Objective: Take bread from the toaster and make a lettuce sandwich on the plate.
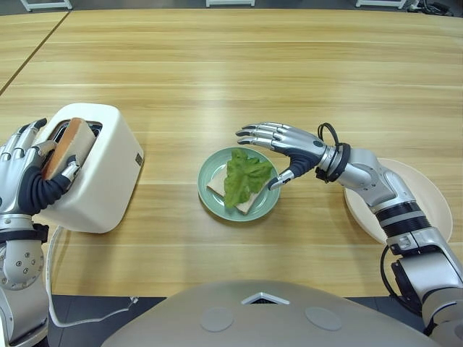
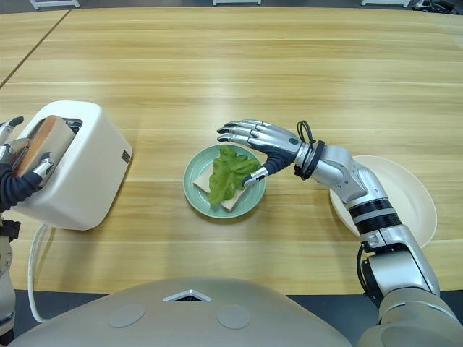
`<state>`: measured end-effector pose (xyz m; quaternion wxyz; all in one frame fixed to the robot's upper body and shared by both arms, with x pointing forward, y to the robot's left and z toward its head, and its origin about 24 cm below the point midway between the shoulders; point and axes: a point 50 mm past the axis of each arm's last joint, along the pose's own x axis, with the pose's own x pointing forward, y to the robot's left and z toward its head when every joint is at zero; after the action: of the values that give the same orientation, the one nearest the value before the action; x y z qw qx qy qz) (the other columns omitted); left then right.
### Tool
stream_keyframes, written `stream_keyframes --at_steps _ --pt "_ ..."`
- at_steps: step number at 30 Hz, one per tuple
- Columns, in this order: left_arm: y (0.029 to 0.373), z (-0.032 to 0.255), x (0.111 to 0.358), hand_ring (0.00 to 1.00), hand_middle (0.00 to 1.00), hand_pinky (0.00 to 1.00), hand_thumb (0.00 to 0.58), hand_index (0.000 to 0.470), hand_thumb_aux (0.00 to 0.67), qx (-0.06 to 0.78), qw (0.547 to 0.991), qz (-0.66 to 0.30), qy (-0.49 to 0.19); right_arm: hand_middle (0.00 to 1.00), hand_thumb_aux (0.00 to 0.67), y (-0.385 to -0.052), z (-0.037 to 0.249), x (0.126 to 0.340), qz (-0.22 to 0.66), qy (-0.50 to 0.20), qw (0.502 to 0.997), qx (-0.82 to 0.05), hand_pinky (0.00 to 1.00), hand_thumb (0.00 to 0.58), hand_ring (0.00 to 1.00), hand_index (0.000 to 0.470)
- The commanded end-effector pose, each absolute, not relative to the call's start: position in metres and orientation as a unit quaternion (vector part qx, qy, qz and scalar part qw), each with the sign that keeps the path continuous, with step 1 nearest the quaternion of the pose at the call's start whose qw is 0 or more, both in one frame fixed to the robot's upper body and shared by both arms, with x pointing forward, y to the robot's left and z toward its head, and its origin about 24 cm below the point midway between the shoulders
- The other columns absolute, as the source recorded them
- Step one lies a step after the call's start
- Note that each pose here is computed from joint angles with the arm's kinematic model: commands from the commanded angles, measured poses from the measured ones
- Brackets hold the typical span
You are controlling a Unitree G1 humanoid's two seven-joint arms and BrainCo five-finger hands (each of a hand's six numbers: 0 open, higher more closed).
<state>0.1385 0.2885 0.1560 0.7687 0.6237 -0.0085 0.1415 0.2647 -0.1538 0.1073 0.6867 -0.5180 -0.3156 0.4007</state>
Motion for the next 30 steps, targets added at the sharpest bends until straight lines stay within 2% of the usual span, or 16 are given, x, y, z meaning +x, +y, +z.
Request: stream_keyframes --at_steps 1,4,7,10,14,17,23,27,30 --pt "0.281 0.182 0.144 0.00 0.00 0.00 0.580 0.470 0.670 0.609 0.768 0.169 -0.100 0.00 0.000 -0.157 0.107 0.265 0.401 -0.309 0.680 -0.531 0.00 0.000 0.00 0.000" --pt "0.267 0.222 0.153 0.00 0.00 0.00 0.580 0.470 0.670 0.621 0.731 0.195 -0.207 0.00 0.000 -0.161 0.110 0.267 0.388 -0.313 0.687 -0.530 0.00 0.000 0.00 0.000" --pt "0.256 0.239 0.172 0.00 0.00 0.00 0.580 0.470 0.670 0.657 0.689 0.185 -0.246 0.00 0.000 -0.165 0.114 0.270 0.372 -0.316 0.693 -0.531 0.00 0.000 0.00 0.000" --pt "0.234 0.245 0.188 0.00 0.00 0.00 0.580 0.470 0.670 0.680 0.658 0.152 -0.284 0.00 0.000 -0.168 0.116 0.273 0.357 -0.318 0.699 -0.532 0.00 0.000 0.00 0.000" --pt "0.200 0.239 0.203 0.00 0.00 0.00 0.580 0.470 0.670 0.687 0.642 0.103 -0.323 0.00 0.000 -0.170 0.118 0.276 0.345 -0.320 0.705 -0.531 0.00 0.000 0.00 0.000" --pt "0.168 0.226 0.217 0.00 0.00 0.00 0.580 0.470 0.670 0.683 0.642 0.047 -0.345 0.00 0.000 -0.177 0.119 0.281 0.324 -0.316 0.714 -0.533 0.00 0.000 0.00 0.000" --pt "0.118 0.162 0.247 0.00 0.00 0.00 0.580 0.470 0.670 0.702 0.637 -0.068 -0.310 0.00 0.000 -0.198 0.116 0.289 0.270 -0.283 0.733 -0.556 0.00 0.000 0.00 0.000" --pt "0.100 0.119 0.251 0.00 0.00 0.00 0.580 0.470 0.670 0.720 0.630 -0.124 -0.264 0.00 0.000 -0.205 0.113 0.291 0.258 -0.272 0.739 -0.560 0.00 0.000 0.00 0.000" --pt "0.089 0.104 0.248 0.00 0.00 0.00 0.580 0.470 0.670 0.726 0.624 -0.144 -0.252 0.00 0.000 -0.206 0.110 0.291 0.258 -0.268 0.740 -0.561 0.00 0.000 0.00 0.000"
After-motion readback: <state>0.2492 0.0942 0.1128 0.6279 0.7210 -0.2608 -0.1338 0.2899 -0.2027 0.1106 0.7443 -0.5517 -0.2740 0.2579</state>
